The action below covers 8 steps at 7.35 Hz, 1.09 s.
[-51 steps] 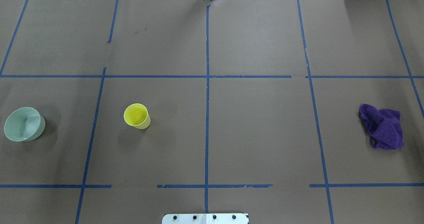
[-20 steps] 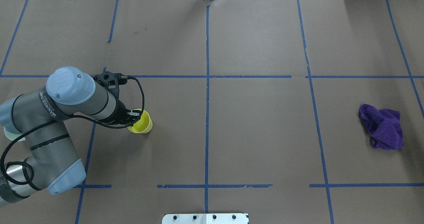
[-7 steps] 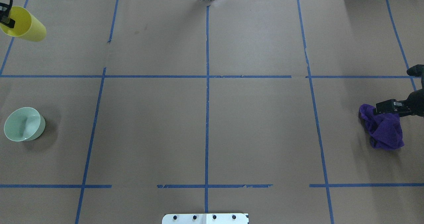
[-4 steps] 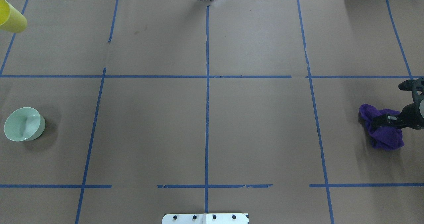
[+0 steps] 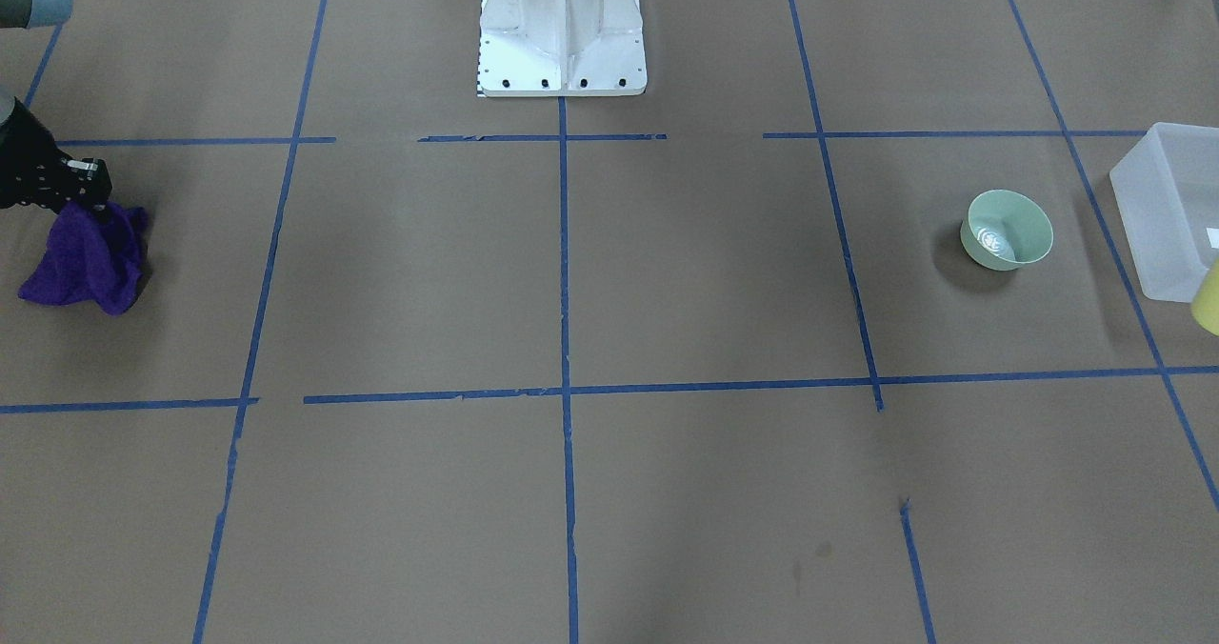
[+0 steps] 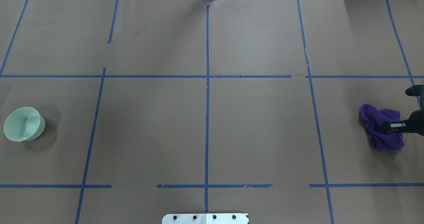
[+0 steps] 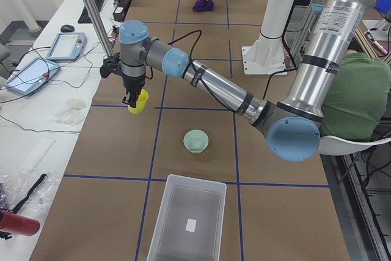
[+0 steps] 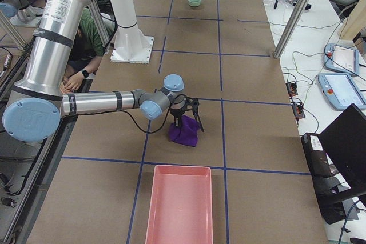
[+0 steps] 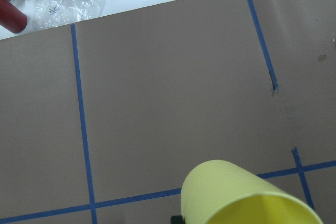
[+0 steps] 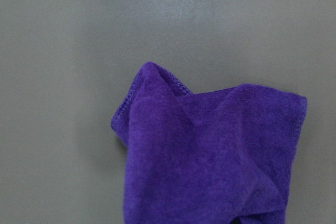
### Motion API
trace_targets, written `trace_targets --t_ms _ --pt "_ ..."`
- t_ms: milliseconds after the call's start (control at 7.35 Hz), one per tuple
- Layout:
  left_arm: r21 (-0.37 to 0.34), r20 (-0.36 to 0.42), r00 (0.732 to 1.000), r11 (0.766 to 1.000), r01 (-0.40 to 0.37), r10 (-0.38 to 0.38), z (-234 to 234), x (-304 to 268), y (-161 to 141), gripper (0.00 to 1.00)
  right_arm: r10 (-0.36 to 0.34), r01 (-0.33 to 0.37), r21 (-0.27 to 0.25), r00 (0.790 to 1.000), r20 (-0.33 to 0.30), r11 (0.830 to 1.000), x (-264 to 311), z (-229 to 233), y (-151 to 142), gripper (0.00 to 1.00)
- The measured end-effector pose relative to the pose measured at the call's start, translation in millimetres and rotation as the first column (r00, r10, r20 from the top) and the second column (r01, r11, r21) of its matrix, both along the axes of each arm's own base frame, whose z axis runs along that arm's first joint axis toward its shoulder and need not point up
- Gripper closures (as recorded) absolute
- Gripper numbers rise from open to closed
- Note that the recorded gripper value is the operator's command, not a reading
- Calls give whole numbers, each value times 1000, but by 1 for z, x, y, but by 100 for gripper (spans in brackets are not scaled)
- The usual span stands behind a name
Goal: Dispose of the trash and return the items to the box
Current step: 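Grasp the purple cloth with the right gripper and lift it, then carry the cloth to the pink bin while the left gripper lowers the cup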
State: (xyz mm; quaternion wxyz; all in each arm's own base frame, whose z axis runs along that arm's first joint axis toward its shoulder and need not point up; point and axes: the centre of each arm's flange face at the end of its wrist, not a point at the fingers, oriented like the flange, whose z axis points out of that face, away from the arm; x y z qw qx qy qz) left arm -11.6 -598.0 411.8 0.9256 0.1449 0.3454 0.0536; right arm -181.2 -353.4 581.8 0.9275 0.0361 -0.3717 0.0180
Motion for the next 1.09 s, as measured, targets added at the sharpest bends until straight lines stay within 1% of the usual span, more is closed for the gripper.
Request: trace_targets --t_ms 272,408,544,680,817,953,1089 --pt "10 18 1000 1000 -14 14 17 -22 -4 100 9 -10 25 1000 19 1000 5 -17 0 100" --pt "17 33 999 1000 -21 21 30 -42 -7 100 29 -30 38 999 38 999 15 -35 -3 100" --pt "25 51 998 999 -34 32 48 -68 -9 100 55 -57 33 997 58 998 29 -60 -6 100" --pt "23 68 996 998 -53 51 74 -94 -9 100 83 -84 14 993 82 996 48 -93 -8 100" --pt "7 76 994 997 -78 78 109 -111 -2 100 103 -104 -2 988 118 995 66 -125 -5 100" --pt "-17 75 993 995 -94 95 148 -117 18 100 118 -118 -10 979 164 993 83 -148 -3 100" --pt "-41 69 992 994 -99 101 187 -117 46 100 132 -131 -18 971 199 991 96 -165 -3 100"
